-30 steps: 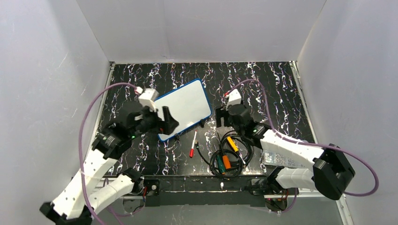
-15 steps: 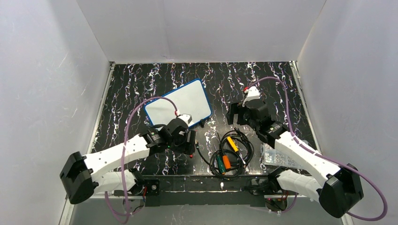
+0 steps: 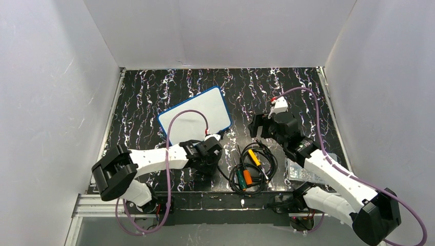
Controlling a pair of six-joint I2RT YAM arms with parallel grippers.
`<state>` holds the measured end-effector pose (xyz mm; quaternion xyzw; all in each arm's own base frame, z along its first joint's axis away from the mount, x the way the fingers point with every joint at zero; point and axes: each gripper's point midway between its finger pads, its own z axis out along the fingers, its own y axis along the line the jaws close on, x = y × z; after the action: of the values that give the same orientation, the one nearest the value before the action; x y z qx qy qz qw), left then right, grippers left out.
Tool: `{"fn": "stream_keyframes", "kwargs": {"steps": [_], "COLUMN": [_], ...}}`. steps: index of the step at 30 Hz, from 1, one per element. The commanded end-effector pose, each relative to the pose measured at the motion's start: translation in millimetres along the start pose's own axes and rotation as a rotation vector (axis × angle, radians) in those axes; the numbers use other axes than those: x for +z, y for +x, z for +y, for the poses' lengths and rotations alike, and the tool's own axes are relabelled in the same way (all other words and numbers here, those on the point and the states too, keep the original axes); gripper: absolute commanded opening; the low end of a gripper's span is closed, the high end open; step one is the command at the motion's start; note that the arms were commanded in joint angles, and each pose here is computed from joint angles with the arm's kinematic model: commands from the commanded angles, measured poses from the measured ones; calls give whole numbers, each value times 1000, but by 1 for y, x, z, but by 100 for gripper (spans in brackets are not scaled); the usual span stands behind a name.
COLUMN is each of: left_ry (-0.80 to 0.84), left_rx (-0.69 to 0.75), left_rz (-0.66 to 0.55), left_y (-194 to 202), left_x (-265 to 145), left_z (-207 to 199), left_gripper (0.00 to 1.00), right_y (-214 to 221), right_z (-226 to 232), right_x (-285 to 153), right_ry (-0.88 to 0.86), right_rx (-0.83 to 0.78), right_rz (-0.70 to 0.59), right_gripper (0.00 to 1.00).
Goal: Write a sentence on the whiteboard
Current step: Open the whiteboard marker at the center of the board.
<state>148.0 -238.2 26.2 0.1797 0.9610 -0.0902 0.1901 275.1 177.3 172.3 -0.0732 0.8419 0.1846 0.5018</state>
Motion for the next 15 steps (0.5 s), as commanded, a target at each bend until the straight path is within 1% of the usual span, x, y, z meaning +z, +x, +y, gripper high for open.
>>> {"fn": "stream_keyframes", "kwargs": {"steps": [1,6,11,13,15], "left_ry": [-66,-158,-197,-200,-207], "left_rx": [51,82,88,86,88], "left_rz": [-49,-31,-9,3,10], "left_y": [-17,-15,-7,-3,-2], "left_x": [-1,2,5,7,8], "left_z": [1,16,24,25,27], "left_gripper": [49,39,33,30,24], "right_y": [-16,-21,-20,-15,-13], "right_z": [4,9,8,7,6], "right_x": [-5,-9,-14,-16,-18], "right_ry": [-28,-65,-62,-60,-57], "right_rx": [39,49,54,64,68], "right_rz": [-87,-129,-128,-107,-98], "right_gripper": [94,95,96,96,97]}}
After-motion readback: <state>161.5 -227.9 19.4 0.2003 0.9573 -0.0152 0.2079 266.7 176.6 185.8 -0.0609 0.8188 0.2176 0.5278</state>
